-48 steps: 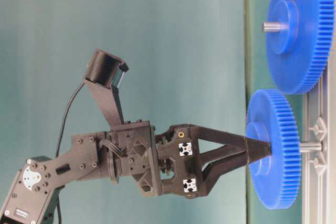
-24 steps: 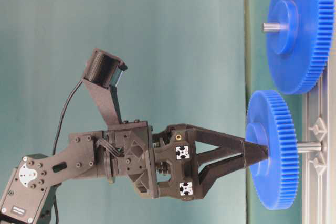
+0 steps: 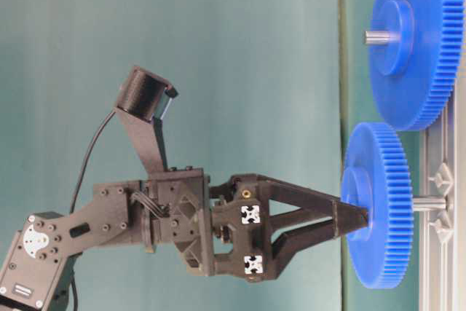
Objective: Insert the small gear onto the shaft.
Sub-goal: 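Open the left gripper to release the gear on the shaft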
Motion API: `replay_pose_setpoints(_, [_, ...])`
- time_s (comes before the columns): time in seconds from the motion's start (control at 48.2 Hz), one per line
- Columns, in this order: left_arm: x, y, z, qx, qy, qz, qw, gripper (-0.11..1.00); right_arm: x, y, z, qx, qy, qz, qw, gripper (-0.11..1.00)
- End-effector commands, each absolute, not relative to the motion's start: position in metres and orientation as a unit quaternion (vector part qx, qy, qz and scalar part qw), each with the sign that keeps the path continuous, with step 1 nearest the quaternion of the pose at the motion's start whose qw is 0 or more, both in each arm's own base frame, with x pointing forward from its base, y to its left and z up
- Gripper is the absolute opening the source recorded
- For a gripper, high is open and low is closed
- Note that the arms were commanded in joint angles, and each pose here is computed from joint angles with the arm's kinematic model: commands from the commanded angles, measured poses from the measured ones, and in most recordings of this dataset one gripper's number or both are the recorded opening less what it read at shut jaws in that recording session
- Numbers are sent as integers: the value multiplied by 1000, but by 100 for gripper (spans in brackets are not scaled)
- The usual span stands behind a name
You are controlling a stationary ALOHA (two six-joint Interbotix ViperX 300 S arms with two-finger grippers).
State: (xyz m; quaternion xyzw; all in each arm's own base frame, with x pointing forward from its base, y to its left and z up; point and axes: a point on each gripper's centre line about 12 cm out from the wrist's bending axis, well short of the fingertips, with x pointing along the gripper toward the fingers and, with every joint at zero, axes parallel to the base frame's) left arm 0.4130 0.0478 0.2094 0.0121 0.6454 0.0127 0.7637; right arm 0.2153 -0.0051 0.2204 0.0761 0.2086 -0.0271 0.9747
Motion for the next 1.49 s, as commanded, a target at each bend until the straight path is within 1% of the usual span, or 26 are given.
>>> replay_pose_setpoints(0.0, [418,48,232,18,621,15,783,77,218,-6,225,84,202,-29,975,0])
replay_pose_setpoints(0.332, [421,43,246,20,621,12,783,76,218,-6,225,85,202,-29,975,0])
replay_pose_setpoints(0.602, [420,41,265,22,601,13,799,76,217,-6,225,85,201,-29,976,0])
replay_pose_setpoints(0.933, [421,35,270,24,595,9,803,76,217,-6,225,85,202,-29,975,0])
replay_pose_setpoints(1.141, [417,22,291,32,571,0,820,76,217,-6,225,84,201,-29,976,0])
replay_pose_setpoints(1.473, [401,12,323,19,539,6,842,76,217,-6,224,85,202,-29,975,0])
